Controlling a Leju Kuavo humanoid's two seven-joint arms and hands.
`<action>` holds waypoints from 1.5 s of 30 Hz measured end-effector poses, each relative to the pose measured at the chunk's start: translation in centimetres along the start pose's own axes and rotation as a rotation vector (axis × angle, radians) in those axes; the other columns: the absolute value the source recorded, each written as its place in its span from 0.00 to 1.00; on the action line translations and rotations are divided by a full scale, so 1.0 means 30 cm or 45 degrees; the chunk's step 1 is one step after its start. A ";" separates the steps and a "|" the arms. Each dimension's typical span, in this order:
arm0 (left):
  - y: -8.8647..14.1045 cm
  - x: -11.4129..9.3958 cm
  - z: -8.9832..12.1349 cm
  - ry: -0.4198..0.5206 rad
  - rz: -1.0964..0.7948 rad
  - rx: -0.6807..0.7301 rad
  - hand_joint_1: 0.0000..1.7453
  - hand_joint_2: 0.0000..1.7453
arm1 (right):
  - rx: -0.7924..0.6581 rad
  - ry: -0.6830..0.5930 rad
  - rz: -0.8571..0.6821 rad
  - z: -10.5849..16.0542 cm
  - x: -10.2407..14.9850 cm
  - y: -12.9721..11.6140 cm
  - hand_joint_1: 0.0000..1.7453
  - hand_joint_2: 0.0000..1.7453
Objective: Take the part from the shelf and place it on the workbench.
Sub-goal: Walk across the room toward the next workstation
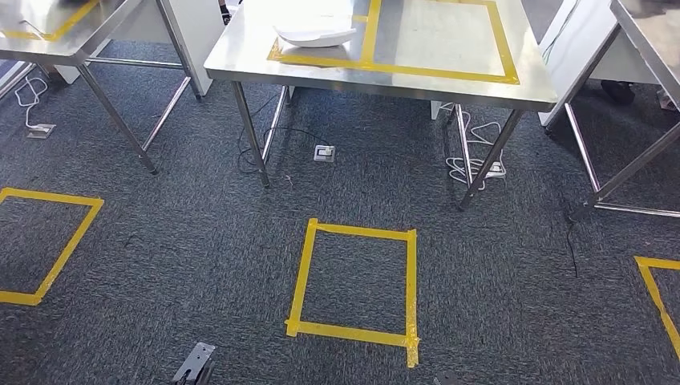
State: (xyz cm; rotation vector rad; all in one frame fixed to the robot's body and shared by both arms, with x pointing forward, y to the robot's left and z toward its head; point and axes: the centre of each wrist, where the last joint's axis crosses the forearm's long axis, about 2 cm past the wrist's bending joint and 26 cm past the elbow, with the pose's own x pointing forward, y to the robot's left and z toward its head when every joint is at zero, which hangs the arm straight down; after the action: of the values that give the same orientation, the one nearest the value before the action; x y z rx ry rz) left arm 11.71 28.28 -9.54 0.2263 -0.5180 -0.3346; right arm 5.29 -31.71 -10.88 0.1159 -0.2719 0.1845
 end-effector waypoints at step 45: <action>0.040 0.026 -0.017 0.071 -0.136 -0.047 0.00 0.00 | -0.001 -0.021 -0.010 -0.001 0.009 -0.006 0.00 0.00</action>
State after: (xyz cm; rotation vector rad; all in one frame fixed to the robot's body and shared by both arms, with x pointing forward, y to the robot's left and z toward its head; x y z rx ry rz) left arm 12.92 29.15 -9.27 0.2270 -0.4450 -0.4403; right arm 5.59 -31.84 -10.87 0.1174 -0.2883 0.1759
